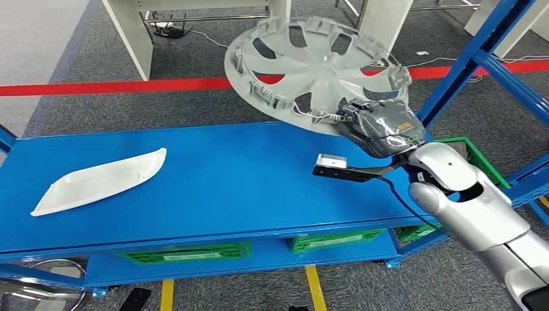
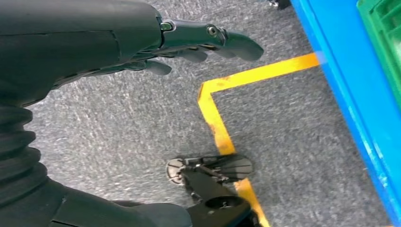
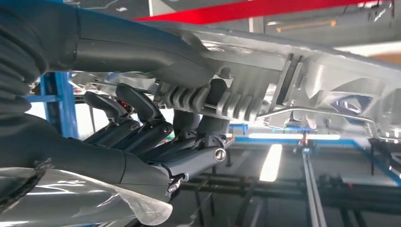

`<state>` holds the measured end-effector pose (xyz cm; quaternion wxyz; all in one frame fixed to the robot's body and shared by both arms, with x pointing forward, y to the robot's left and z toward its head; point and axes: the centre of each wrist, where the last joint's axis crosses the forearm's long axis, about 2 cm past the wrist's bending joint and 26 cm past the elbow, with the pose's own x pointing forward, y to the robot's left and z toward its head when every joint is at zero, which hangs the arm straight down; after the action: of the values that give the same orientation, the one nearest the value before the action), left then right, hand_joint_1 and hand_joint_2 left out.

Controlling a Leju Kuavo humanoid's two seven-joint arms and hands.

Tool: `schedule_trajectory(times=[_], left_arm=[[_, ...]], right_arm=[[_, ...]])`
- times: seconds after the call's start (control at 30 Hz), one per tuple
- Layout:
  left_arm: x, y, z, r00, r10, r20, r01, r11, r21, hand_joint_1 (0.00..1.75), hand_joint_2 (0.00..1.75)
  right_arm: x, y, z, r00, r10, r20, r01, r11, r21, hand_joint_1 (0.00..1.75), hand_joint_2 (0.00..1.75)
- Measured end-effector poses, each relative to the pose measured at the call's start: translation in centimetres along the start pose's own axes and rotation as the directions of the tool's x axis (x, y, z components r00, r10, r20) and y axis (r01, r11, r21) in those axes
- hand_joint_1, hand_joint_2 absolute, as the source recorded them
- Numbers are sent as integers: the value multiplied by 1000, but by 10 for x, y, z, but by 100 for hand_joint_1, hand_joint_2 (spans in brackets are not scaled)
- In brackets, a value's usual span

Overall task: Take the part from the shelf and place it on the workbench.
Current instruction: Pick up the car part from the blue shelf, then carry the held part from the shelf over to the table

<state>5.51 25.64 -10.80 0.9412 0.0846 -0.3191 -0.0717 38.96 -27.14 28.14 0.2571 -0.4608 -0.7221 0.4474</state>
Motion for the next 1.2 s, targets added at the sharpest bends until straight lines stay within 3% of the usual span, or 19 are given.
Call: schedule_trajectory(times=[0.33, 0.5, 0.7, 0.87, 0.93, 1.1, 1.2], left_arm=[[4, -3, -1, 999, -7, -49, 11, 998, 66, 0, 175], [6, -5, -1, 999, -2, -52, 6, 996, 89, 0, 175], [10, -5, -3, 999, 8, -46, -3, 994, 108, 0, 175], [11, -6, -3, 999, 14, -37, -10, 993, 118, 0, 175], [12, -6, -4, 999, 15, -33, -11, 993, 120, 0, 175], [12, -7, -3, 999, 20, -35, -15, 993, 120, 0, 175], [12, -8, -3, 999, 19, -33, -15, 993, 119, 0, 175]], right_arm=[[15, -17, 5, 999, -24, 36, 32, 972, -232, 175, 175], [31, -16, 11, 976, -188, 107, 214, 920, -329, 175, 175], [51, -20, 13, 857, -468, 214, 515, 781, -354, 175, 175], [58, -21, 17, 626, -721, 297, 779, 583, -229, 175, 175], [60, -19, 20, 576, -759, 305, 817, 542, -196, 175, 175], [62, -16, 25, 538, -786, 306, 843, 509, -173, 175, 175], [62, -19, 23, 452, -828, 333, 891, 441, -113, 175, 175]])
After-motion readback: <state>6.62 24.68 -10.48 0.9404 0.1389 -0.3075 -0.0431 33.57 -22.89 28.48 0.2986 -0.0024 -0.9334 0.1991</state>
